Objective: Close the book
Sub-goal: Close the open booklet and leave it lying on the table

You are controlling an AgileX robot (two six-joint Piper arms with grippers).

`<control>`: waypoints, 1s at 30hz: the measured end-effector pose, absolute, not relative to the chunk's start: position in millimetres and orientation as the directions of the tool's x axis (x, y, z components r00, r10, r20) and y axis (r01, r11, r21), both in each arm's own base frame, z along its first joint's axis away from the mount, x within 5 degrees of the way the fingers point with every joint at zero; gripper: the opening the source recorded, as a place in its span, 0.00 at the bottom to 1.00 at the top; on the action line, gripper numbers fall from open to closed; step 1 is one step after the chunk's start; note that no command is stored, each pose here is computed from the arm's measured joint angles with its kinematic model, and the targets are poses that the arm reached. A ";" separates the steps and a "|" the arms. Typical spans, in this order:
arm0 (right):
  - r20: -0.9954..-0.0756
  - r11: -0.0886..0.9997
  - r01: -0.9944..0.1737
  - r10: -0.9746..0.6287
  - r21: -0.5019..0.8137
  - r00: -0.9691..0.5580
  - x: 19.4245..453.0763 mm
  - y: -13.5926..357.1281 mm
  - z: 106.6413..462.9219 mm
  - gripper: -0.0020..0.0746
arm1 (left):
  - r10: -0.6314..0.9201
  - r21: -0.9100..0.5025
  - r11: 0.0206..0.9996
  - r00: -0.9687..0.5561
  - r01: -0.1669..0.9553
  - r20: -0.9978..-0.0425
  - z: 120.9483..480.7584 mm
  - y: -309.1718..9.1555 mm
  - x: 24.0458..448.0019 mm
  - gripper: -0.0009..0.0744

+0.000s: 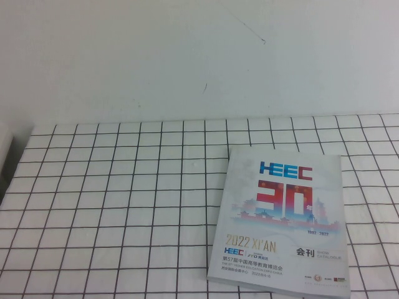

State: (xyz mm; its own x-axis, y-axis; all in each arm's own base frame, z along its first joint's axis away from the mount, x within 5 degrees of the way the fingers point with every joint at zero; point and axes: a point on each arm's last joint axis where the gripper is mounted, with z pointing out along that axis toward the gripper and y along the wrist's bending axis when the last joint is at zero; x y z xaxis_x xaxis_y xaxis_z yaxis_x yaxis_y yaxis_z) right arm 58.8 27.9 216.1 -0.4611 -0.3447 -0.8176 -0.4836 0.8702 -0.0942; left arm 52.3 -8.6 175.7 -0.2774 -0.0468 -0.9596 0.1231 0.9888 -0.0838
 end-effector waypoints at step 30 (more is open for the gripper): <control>-0.874 0.923 -0.373 -0.256 -0.094 -0.413 55.0 19.2 204.2 0.02 | -0.044 -0.081 0.989 -0.282 0.123 -0.959 175.8 -8.5 52.1 0.01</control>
